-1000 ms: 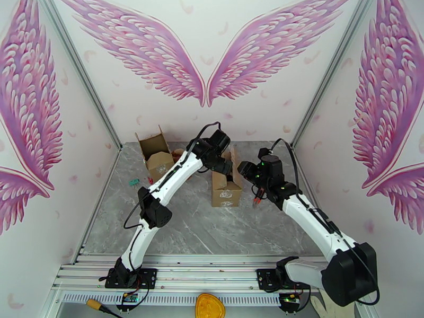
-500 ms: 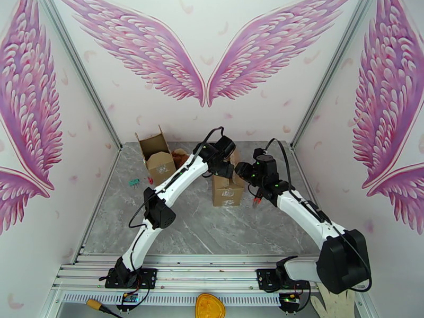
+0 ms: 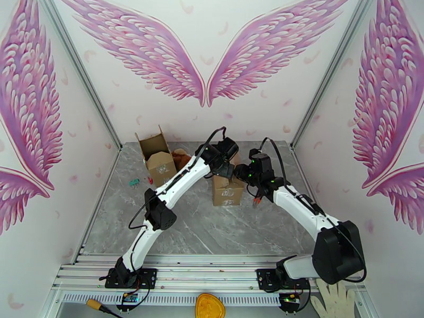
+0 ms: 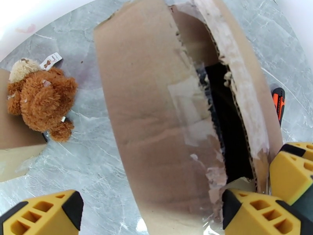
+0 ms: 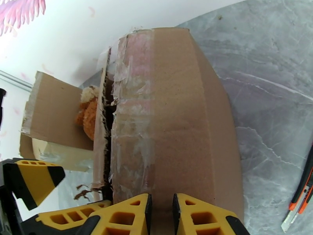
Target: Unpack the express box
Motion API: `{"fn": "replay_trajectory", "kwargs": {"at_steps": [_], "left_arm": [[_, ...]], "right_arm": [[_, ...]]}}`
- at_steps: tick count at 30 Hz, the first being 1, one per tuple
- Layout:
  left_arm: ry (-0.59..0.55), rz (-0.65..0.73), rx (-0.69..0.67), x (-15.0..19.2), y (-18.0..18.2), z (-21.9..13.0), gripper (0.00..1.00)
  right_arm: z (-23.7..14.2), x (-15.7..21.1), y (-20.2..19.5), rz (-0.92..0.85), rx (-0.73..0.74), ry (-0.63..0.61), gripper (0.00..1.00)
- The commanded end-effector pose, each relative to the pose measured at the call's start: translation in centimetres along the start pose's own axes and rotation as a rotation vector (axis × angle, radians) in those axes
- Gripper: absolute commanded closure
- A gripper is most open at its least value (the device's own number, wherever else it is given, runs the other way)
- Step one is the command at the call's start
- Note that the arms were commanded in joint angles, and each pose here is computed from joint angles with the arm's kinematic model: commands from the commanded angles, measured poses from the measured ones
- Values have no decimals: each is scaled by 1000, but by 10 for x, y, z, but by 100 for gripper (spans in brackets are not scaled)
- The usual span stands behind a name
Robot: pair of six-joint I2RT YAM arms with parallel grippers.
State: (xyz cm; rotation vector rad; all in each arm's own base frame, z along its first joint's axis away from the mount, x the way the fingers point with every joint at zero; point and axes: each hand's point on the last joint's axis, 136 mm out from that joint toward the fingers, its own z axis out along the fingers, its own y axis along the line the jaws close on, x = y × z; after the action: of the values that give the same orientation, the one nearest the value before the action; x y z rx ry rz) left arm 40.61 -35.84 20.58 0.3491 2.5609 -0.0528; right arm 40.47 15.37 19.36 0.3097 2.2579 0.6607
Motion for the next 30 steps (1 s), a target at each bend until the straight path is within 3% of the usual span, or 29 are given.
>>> {"fn": "replay_trajectory", "kwargs": {"at_steps": [1,8,18,24,30], "left_arm": [[-130,-41,32,-32,8,-40,1],[-105,-74,31,-30,7,-23,1],[-30,-76,23,-12,0,5,1],[32,-34,-66,5,14,22,2],[47,6,-149,10,31,23,10]], "right_arm": [[12,28,-18,-53,105,109,77],[23,46,-16,-99,192,136,77],[26,62,-21,47,191,93,94],[20,57,-24,87,194,45,97],[23,60,-28,77,217,59,98]]}}
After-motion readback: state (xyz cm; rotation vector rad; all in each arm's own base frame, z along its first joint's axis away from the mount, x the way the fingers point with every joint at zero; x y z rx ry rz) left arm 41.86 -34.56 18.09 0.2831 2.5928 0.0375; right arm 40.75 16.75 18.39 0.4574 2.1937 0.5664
